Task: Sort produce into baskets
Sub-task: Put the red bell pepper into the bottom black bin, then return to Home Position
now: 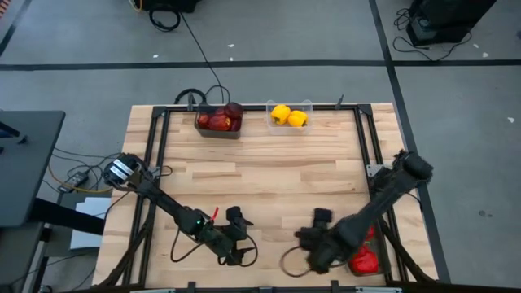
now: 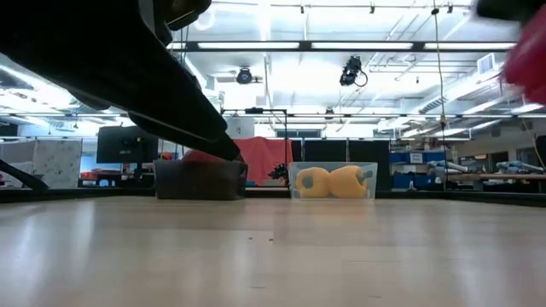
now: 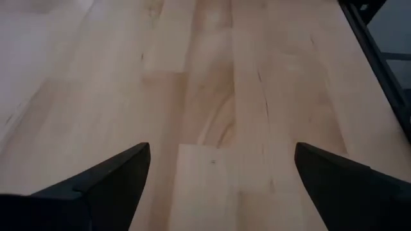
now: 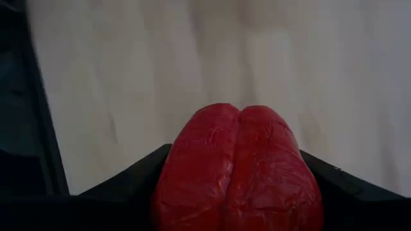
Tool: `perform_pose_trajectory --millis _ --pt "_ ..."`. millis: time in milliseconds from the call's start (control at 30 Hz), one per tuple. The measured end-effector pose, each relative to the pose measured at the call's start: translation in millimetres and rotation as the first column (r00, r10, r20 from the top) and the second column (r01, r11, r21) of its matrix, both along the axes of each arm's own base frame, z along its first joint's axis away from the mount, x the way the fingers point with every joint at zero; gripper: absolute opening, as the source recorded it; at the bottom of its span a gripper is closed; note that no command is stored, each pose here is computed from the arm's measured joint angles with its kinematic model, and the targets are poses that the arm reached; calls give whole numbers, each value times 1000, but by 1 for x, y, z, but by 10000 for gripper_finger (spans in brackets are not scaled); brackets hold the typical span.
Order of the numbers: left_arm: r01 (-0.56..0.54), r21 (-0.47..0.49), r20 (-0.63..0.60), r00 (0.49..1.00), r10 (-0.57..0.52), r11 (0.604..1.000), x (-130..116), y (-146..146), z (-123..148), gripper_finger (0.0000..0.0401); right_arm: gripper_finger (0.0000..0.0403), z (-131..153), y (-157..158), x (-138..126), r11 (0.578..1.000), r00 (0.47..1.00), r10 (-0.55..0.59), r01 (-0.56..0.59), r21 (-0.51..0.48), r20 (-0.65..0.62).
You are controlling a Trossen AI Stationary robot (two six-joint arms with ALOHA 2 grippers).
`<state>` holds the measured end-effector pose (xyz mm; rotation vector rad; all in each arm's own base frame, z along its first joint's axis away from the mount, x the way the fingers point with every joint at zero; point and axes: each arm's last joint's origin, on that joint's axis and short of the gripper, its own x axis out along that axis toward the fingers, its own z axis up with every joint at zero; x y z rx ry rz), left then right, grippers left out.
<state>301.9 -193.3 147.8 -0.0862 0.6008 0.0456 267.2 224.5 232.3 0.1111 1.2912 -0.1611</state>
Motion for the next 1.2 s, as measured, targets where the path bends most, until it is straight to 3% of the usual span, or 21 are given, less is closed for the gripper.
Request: perform_pose_trajectory --millis 200,433,633,767,867,967,1067,1200 --pt "-20 4 2 1000 20 1000 3 5 0 392 271 22 2 -57 975 977 -198 187 -124 -81" --pt "-16 -6 -3 1000 16 1000 5 8 0 392 274 20 13 -90 944 955 -281 258 -208 -92" --pt "4 10 -8 1000 -4 1000 7 10 0 392 374 11 8 -107 894 903 -398 342 -288 -163" --pt "-6 28 15 1000 6 1000 8 16 9 392 383 12 6 -109 880 898 -417 361 -308 -142" --pt "-5 58 55 998 2 998 8 21 23 392 372 16 4 -108 881 913 -401 362 -304 -76" --pt "9 80 76 997 -15 997 5 25 38 392 367 22 1 -102 880 927 -357 374 -293 110" --pt "-65 80 90 994 58 995 -2 30 51 392 367 28 -4 -90 870 884 -290 403 -283 367" --pt "-148 116 117 984 134 982 -11 39 66 392 367 30 -12 -67 865 841 -214 399 -304 496"
